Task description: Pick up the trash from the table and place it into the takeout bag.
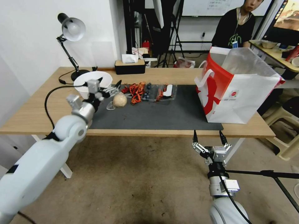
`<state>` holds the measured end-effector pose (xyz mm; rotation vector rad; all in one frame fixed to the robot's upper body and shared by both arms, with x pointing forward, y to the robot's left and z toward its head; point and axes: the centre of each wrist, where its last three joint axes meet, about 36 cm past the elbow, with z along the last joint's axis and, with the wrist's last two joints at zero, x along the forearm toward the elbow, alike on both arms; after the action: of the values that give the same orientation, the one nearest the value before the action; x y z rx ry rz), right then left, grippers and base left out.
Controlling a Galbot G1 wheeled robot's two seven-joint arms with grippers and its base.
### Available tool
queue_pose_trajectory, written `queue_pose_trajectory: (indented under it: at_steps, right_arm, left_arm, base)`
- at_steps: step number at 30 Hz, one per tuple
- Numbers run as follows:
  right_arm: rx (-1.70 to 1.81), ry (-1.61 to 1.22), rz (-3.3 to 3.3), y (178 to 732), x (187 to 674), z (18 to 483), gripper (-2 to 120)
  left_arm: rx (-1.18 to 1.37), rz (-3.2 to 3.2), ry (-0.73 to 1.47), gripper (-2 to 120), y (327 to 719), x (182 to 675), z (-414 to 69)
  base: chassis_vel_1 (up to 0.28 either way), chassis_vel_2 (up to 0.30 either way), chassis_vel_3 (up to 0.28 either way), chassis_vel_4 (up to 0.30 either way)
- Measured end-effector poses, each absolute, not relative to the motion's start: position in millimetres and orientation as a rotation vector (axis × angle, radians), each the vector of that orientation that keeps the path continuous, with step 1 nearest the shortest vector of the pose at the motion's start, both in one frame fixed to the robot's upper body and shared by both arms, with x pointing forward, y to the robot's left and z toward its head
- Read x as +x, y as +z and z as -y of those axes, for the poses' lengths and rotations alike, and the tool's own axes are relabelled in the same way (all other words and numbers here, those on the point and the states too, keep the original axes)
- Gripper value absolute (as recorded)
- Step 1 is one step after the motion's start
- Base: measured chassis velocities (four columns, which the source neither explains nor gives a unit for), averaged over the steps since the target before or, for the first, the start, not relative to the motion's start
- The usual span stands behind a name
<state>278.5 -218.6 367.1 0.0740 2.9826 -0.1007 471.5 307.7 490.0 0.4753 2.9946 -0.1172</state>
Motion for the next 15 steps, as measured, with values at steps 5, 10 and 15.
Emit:
queue_pose_trajectory:
  at_steps: [5, 10, 15]
  right_arm:
    - [0.074, -0.101, -2.984, 366.3, 277.5, 218.6, 100]
    - [0.078, -0.102, -2.984, 365.7, 276.6, 218.9, 100]
    - [0.078, -0.099, -2.983, 365.6, 276.5, 217.3, 100]
  left_arm:
    - [0.413, -3.011, -0.096, 100, 474.5, 444.7, -315.3]
    - [0.373, -3.034, -0.078, 100, 456.4, 425.2, -317.8]
    - [0.334, -3.058, -0.076, 100, 437.4, 401.8, -320.6]
  base:
    - [0.0, 0.0, 0.0, 0.0]
    - [0.0, 0.0, 0.0, 0.0]
    - [0.0, 0.0, 0.0, 0.0]
